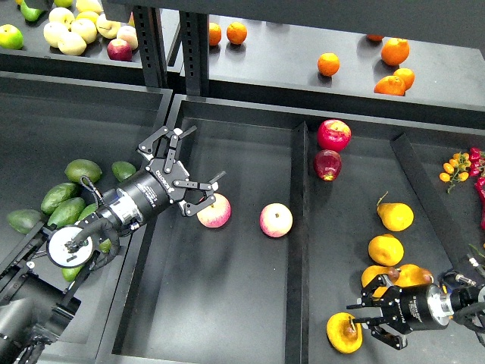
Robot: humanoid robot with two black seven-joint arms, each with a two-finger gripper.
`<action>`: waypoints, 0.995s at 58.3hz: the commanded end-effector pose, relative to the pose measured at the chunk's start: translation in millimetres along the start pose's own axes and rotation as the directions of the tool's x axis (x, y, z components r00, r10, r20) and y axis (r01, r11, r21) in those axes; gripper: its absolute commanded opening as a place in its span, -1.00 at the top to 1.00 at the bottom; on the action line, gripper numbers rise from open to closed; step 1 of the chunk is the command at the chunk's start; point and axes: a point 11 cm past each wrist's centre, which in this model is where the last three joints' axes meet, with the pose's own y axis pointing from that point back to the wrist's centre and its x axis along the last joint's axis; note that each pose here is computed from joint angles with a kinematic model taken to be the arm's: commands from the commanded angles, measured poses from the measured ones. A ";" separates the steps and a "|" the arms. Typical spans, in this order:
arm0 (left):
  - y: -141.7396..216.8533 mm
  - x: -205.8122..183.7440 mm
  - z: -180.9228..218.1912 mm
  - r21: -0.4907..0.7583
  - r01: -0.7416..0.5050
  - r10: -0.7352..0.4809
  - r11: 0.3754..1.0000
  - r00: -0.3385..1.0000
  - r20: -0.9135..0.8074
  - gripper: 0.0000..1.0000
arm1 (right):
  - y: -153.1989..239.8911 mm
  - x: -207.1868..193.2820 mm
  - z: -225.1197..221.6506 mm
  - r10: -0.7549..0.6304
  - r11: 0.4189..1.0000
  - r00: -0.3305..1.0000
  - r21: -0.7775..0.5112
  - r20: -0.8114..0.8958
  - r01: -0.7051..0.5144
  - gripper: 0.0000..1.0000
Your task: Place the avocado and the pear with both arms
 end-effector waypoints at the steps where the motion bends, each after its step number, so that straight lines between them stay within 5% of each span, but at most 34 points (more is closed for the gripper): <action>1: -0.1 -0.1 -0.4 0.001 0.001 -0.001 1.000 1.000 0.000 -0.99 | 3.4 2.3 -1.2 -0.002 1.000 1.000 0.027 0.018 0.002 -0.72; 9: 0.1 0.1 0.1 0.000 0.001 -0.001 1.000 1.000 0.000 -0.99 | 11.2 4.7 -10.2 0.001 0.998 1.000 0.068 0.023 -0.003 -0.97; 33: 0.4 0.2 -0.1 0.000 -0.001 0.001 1.000 1.000 -0.001 -0.99 | 47.4 15.4 -55.8 -0.001 0.961 0.997 0.275 0.080 -0.021 -0.98; 46: 1.4 0.5 -1.0 -0.001 -0.002 0.002 1.000 1.000 -0.004 -0.99 | 69.6 -2.4 -124.9 -0.137 0.832 0.985 0.552 0.110 0.054 -0.98; 58: 1.0 -4.5 1.5 -0.008 0.010 -0.010 1.000 1.000 0.003 -0.99 | 45.4 -36.4 -143.5 -0.340 0.716 0.933 0.675 0.117 0.177 -0.98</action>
